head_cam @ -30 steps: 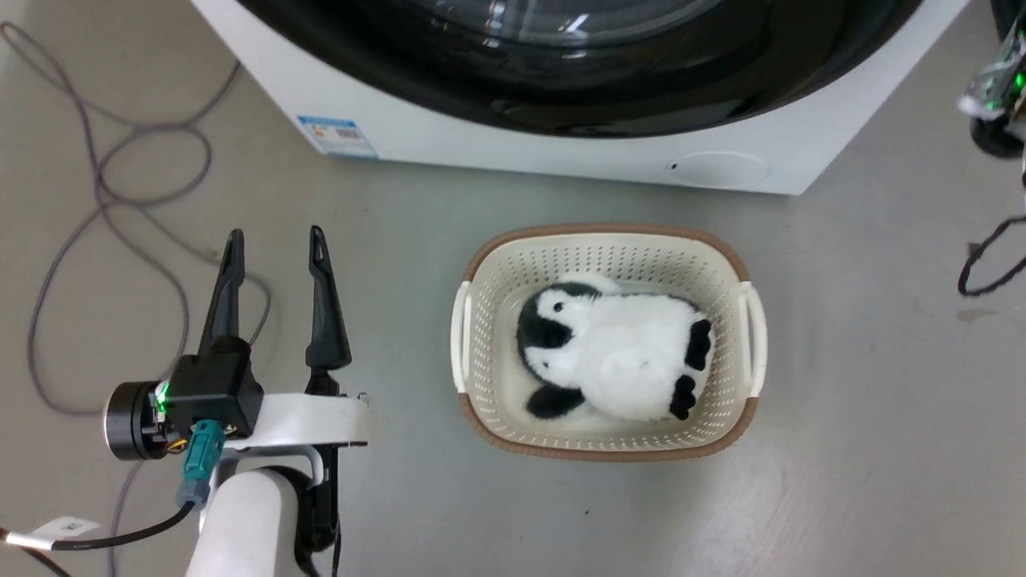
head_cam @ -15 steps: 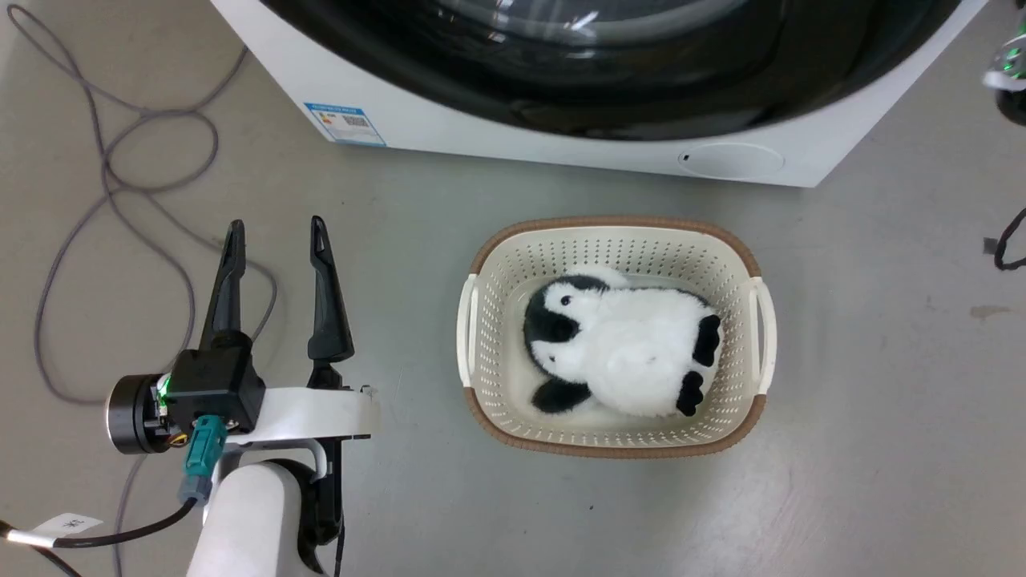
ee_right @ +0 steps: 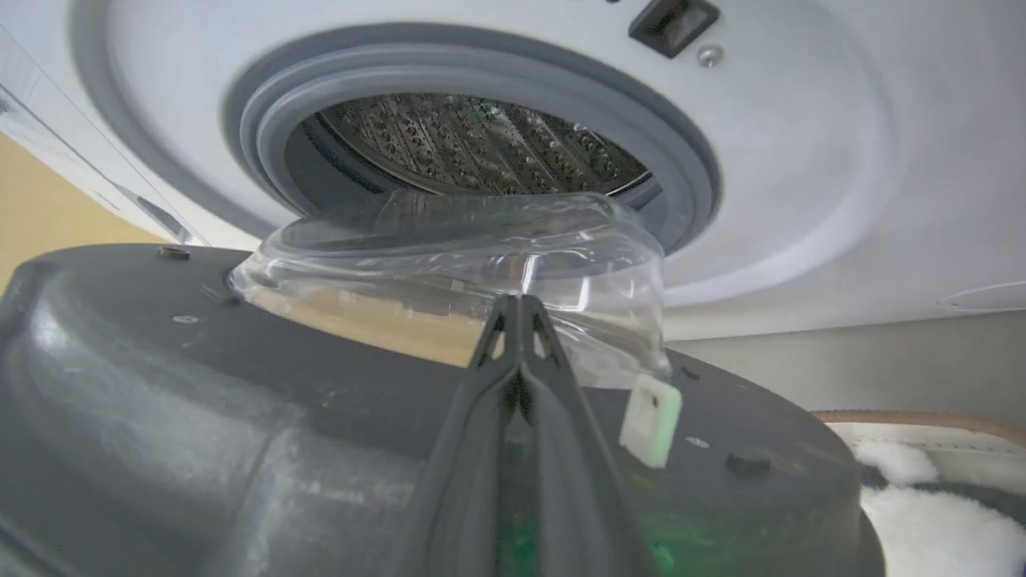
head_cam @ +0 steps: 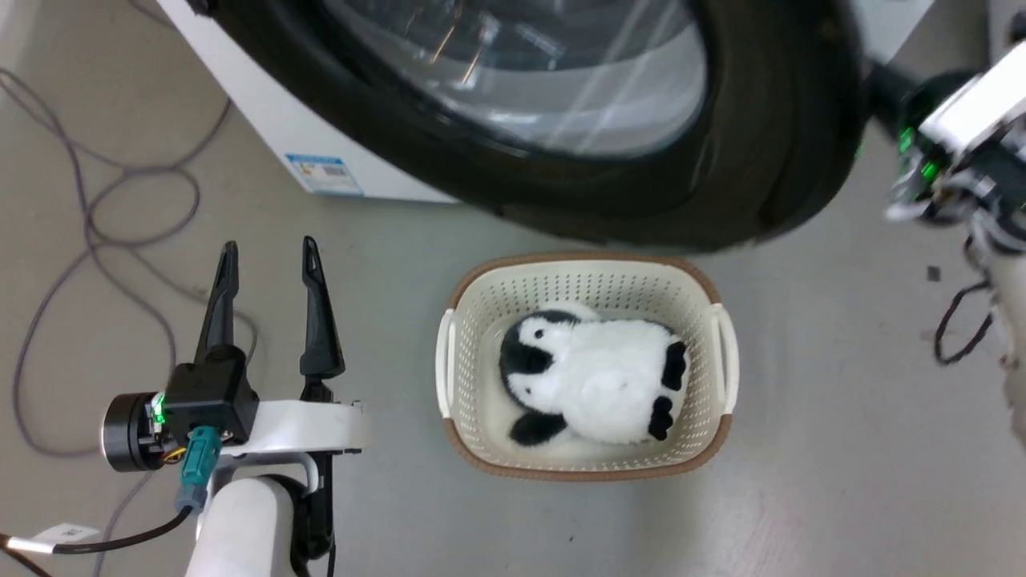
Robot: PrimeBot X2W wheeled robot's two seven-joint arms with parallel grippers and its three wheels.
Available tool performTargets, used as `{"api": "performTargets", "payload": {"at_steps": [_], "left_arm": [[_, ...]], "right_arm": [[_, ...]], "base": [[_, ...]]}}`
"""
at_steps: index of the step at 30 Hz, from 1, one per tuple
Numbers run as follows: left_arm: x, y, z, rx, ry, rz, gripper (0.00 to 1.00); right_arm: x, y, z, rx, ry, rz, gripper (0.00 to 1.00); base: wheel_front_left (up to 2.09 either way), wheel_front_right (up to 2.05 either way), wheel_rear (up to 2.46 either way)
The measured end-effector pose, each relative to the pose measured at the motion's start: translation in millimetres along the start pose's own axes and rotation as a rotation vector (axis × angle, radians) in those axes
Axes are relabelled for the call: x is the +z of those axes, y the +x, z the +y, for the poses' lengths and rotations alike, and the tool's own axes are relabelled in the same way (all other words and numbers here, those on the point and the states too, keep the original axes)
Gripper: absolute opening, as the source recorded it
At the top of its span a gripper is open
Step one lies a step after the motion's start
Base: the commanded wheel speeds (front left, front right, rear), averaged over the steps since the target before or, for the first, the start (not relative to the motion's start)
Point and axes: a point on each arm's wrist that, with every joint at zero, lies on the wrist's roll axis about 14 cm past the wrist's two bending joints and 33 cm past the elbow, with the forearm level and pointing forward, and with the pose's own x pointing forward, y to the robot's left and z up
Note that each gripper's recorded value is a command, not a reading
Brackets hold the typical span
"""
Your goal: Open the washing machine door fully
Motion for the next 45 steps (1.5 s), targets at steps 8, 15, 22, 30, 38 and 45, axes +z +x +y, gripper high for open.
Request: {"api": "performTargets", "payload": {"at_steps": [8, 15, 22, 30, 38, 45], "left_arm": [[8.2, -10.9, 0.4, -0.01, -0.002, -0.011, 1.0], [15.3, -24.3, 1.0, -0.023, -0.004, -0.017, 1.0], [18.8, -40.2, 3.2, -0.025, -0.008, -0.014, 1.0], [22.6, -53.2, 4.7, -0.03, -0.013, -0.016, 1.0], [24.6, -68.8, 10.4, -0.02, -0.015, -0.014, 1.0], [25.6, -74.8, 12.3, -0.023, -0.018, -0.015, 1.0]], "right_arm": [[-44.2, -24.9, 17.4, 0.029, -0.048, 0.136, 0.0], [-76.1, -47.8, 38.9, 0.096, -0.027, 0.195, 0.0], [-115.2, -70.1, 54.1, 0.15, 0.001, 0.263, 0.0], [-164.0, -89.9, 71.2, 0.209, 0.034, 0.351, 0.0], [-215.0, -106.1, 87.3, 0.257, 0.09, 0.439, 0.0], [-247.3, -114.7, 96.2, 0.285, 0.136, 0.495, 0.0]], "base": [[0.0, 0.0, 0.0], [0.0, 0.0, 0.0], [0.0, 0.0, 0.0], [0.0, 0.0, 0.0], [0.0, 0.0, 0.0], [0.0, 0.0, 0.0]]}}
